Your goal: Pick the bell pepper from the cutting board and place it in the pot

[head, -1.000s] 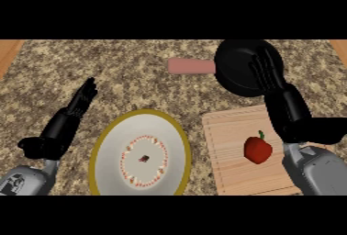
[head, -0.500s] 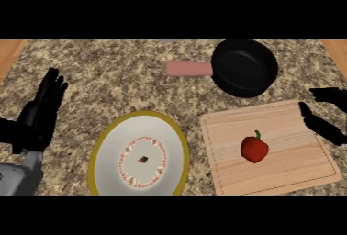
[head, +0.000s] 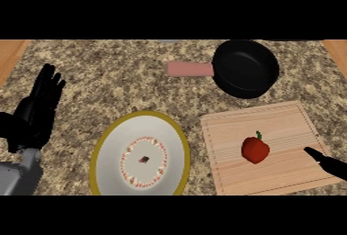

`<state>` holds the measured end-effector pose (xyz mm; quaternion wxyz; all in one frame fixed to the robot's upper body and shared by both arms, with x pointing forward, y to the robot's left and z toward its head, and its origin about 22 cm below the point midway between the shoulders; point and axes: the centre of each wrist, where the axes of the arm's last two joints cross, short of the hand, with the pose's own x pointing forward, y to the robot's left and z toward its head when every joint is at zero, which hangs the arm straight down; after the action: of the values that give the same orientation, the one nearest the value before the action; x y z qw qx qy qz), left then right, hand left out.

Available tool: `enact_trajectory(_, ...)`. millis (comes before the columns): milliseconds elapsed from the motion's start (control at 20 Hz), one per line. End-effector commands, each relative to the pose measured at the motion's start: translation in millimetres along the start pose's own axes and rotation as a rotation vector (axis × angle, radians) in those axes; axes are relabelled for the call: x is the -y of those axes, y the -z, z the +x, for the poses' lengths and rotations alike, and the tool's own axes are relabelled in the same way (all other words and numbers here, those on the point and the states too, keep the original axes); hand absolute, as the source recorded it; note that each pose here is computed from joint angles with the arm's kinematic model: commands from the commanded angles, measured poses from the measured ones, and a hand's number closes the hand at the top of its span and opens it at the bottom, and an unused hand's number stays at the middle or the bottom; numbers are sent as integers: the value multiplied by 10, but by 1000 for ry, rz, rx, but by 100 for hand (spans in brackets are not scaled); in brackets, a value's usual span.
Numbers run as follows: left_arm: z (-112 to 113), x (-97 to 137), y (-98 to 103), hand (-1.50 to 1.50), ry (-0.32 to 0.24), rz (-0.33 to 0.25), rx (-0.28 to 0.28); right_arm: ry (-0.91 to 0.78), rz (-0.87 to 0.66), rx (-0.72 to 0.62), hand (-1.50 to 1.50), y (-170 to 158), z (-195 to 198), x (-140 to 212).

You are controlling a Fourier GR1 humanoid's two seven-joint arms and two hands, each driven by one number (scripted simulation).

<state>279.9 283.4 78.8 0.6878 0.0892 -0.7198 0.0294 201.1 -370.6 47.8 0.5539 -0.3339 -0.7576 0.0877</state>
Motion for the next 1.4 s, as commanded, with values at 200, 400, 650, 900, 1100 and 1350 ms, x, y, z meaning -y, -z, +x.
enact_trajectory(200,139,-55,106,0,4,0,22,-187,369,-154,-150,64,410,85)
enact_trajectory(400,90,97,61,0,-5,-10,-5,-342,529,-242,-150,191,785,116)
enact_trajectory(650,-50,109,19,0,-6,-28,3,-422,684,-328,-150,305,1198,-80)
enact_trajectory(900,192,112,101,0,-4,-4,20,-435,740,-399,-150,337,1351,-515)
enact_trajectory(1100,114,-7,119,0,-4,1,-1,-396,758,-412,-150,417,1162,-637)
enact_trajectory(1350,51,44,-4,0,11,-1,1,-426,774,-437,-150,248,1200,-820)
